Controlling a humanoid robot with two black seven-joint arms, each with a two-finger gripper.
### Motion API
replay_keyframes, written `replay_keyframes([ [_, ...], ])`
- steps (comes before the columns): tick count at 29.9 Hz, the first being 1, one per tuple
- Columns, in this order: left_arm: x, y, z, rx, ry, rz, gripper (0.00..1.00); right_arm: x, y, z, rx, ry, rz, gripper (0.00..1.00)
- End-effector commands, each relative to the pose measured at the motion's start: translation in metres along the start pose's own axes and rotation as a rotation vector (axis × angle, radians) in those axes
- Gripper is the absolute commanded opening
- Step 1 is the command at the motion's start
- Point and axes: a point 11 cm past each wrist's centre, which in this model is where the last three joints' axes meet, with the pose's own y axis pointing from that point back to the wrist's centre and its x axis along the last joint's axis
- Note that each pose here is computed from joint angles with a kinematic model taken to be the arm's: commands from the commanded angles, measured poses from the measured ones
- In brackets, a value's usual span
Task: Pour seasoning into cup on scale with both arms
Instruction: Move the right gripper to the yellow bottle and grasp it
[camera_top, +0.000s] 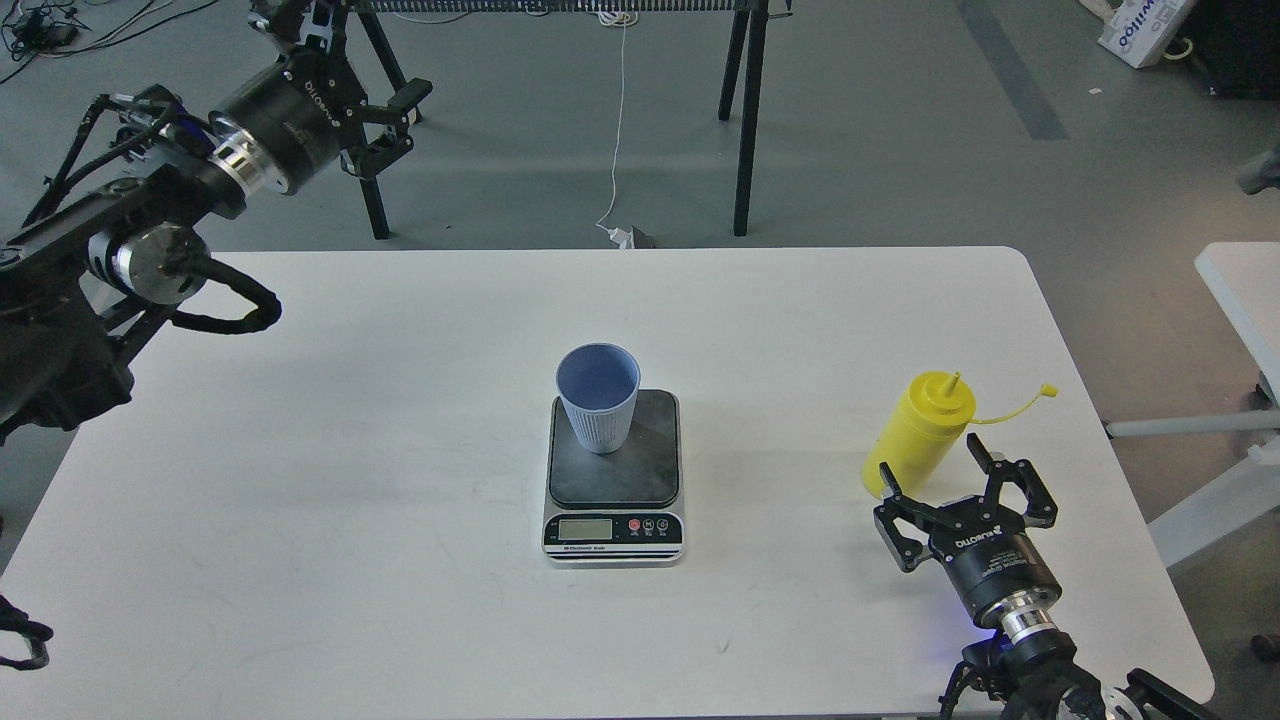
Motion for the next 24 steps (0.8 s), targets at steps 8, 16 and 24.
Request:
replay_keyframes([
  [8,0.005,0.005,-0.004,0.01,0.0,0.014,1.0,0.001,-0.018,-0.001,0.029,-0.024,0.01,0.93],
  [16,0.009,0.008,-0.001,0.008,-0.005,0.024,1.0,0.002,-0.03,0.008,0.036,-0.038,0.012,0.73],
  [24,0.01,0.008,-0.001,0.007,-0.005,0.025,1.0,0.0,-0.037,0.005,0.037,-0.024,0.005,0.6],
])
